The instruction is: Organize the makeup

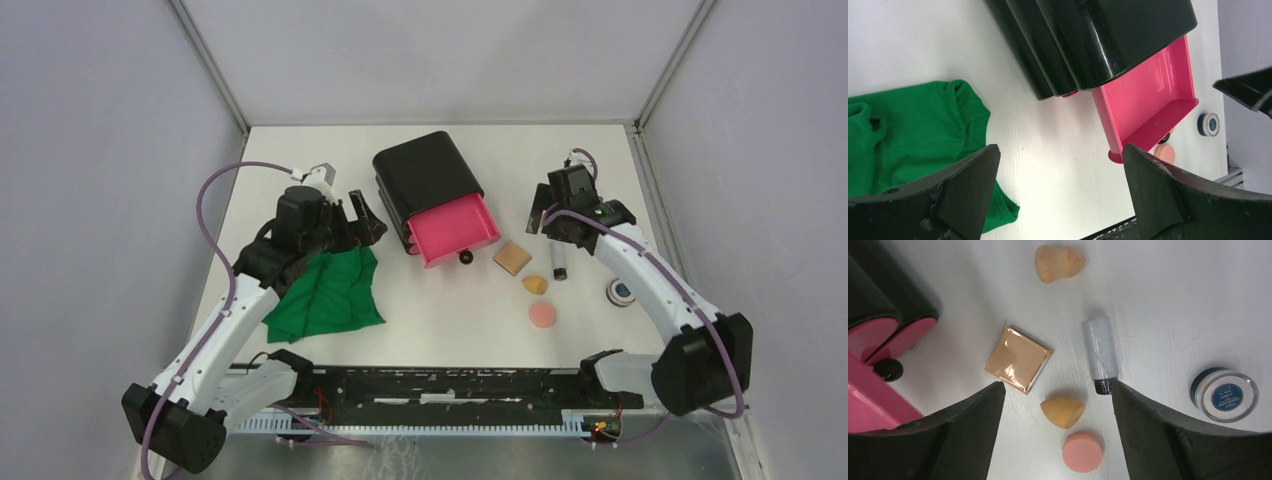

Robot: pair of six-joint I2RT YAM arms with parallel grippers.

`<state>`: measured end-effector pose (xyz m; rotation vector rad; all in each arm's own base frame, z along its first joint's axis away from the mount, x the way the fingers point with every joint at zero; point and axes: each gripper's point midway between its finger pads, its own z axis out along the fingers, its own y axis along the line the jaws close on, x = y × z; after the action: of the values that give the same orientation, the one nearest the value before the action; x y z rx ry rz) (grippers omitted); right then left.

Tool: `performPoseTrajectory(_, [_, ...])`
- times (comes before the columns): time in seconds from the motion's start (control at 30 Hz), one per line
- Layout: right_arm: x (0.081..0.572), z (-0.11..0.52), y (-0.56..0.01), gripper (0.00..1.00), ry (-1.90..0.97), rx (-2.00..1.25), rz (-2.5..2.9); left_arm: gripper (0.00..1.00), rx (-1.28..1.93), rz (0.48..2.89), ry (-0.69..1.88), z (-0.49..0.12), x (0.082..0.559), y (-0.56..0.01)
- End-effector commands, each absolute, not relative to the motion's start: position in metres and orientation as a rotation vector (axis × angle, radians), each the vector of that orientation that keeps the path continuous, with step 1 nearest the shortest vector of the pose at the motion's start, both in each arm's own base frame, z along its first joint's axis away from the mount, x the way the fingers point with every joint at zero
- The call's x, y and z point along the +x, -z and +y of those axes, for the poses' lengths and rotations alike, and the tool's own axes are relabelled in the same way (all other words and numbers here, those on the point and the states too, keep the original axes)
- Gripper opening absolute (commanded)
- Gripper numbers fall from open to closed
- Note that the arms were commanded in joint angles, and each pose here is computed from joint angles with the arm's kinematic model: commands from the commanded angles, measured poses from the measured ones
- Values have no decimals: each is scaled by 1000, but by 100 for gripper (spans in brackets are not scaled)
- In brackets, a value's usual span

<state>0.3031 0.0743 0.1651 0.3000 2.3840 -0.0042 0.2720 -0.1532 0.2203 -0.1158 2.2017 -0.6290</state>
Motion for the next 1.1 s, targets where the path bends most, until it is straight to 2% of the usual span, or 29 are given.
performPoseTrajectory(0.0, [344,73,-151,82,-106,391,2380,99,-89,2141,603,-143,264,-236])
performPoseTrajectory(0.1, [371,68,-133,77,-101,406,2433,99,-88,2142,617,-143,259,-234])
performPoseTrajectory(0.27, [402,73,-105,74,-101,442,2490,99,-75,2163,621,-144,255,-230])
performPoseTrajectory(0.5, [422,74,-86,64,-68,455,2520,99,-62,2151,614,-142,253,-233])
performPoseTrajectory(0.7, [434,71,-77,61,-10,445,2553,99,-62,2157,603,-141,253,-232])
performPoseTrajectory(0.77, [434,67,-77,61,25,446,2554,99,-66,2159,595,-139,253,-231])
performPoseTrajectory(0.87, [431,58,-79,67,92,489,2555,99,-74,2154,578,-136,253,-231])
performPoseTrajectory(1.07, [428,48,-81,75,153,740,2492,99,-74,2160,570,-137,257,-231])
